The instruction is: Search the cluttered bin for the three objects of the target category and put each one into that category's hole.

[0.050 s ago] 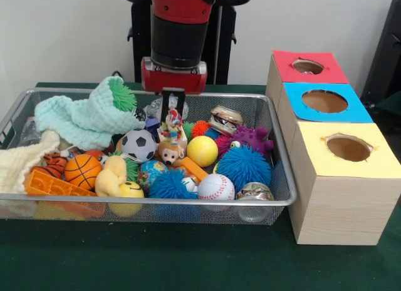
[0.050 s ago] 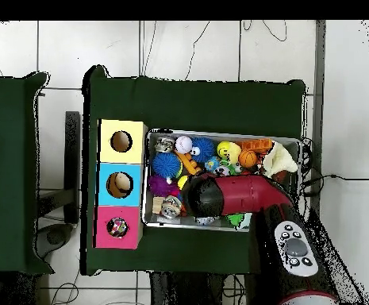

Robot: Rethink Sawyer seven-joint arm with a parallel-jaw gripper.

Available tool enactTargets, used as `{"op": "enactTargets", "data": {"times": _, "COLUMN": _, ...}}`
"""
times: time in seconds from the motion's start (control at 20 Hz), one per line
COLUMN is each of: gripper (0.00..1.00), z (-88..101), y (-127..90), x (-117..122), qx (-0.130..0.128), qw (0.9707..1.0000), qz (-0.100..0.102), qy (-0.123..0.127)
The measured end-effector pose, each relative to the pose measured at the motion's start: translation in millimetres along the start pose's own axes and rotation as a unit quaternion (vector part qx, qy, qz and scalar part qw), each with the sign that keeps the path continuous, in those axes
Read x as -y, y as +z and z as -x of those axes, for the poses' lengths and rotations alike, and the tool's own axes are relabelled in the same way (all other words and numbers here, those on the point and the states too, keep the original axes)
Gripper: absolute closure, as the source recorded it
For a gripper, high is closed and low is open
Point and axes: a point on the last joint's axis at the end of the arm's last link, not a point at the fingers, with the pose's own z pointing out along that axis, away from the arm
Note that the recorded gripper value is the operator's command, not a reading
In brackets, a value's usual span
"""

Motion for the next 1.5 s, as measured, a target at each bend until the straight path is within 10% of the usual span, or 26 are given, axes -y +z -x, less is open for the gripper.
{"op": "enactTargets", "data": {"times": 0.5, "gripper": 1.0, "z": -42.2, "y": -41.0, "x": -25.1, "qx": -0.028, "qw": 0.9995, "qz": -0.009, "qy": 0.011}}
{"op": "enactTargets", "data": {"times": 1.5, "gripper": 1.0, "z": -111.5, "y": -41.0, "x": -112.0, "qx": -0.103, "qw": 0.9941, "qz": 0.01, "qy": 0.032}}
